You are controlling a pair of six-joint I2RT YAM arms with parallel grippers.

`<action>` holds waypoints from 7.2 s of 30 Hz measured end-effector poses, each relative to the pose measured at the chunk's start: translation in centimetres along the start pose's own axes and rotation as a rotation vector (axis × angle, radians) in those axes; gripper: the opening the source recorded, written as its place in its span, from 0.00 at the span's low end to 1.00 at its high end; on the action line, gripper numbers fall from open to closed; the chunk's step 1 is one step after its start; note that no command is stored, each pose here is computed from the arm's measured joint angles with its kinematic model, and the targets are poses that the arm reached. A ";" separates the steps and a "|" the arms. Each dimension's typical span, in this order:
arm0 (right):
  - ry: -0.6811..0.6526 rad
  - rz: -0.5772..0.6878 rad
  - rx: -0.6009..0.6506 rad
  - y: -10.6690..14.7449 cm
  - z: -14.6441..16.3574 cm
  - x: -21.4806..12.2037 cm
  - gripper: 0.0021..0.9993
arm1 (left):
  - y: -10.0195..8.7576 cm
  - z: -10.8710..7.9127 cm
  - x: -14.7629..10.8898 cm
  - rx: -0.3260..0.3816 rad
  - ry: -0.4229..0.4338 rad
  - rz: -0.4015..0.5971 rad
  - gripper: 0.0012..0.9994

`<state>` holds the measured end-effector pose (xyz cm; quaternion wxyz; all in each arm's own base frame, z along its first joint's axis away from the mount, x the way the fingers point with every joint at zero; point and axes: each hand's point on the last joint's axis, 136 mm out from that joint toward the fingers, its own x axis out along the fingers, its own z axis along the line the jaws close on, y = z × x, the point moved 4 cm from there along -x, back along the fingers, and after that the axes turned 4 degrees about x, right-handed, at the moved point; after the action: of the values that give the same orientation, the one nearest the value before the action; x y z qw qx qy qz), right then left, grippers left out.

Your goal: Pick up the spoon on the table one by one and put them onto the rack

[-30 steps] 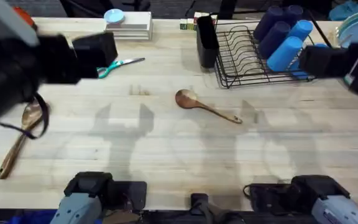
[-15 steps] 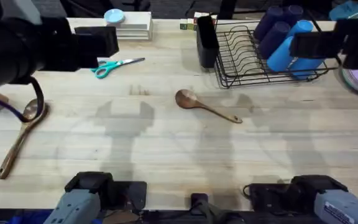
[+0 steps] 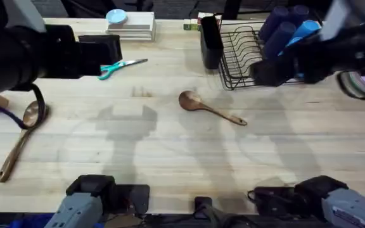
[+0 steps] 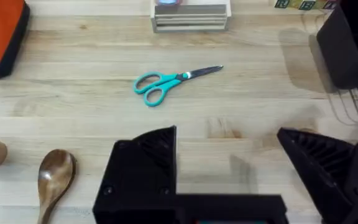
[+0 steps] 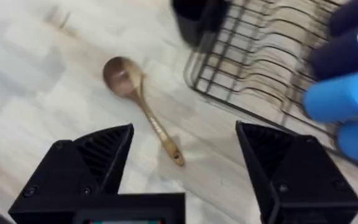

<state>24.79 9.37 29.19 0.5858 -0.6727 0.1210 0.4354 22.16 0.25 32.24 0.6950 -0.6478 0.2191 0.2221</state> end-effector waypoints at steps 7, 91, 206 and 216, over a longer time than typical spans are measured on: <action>-0.097 0.082 -0.152 0.4 3.1 2.6 0.99 | 0.0 0.0 0.0 0.000 0.000 0.002 0.99; -0.343 0.573 -0.721 9.2 7.6 21.4 0.97 | -0.1 0.2 0.0 0.000 -0.019 -0.004 0.99; 0.020 -0.535 -0.358 -14.8 -0.3 22.1 0.03 | -1.2 0.3 0.0 -0.006 -0.022 -0.056 0.99; 0.031 -0.450 -0.331 -13.1 -1.3 23.7 0.03 | -1.2 0.3 0.0 -0.006 -0.022 -0.057 0.99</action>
<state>48.22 20.16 20.82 0.5481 -0.7757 -0.0953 0.2979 22.83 0.49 33.23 0.7015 -0.6534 0.1924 0.2099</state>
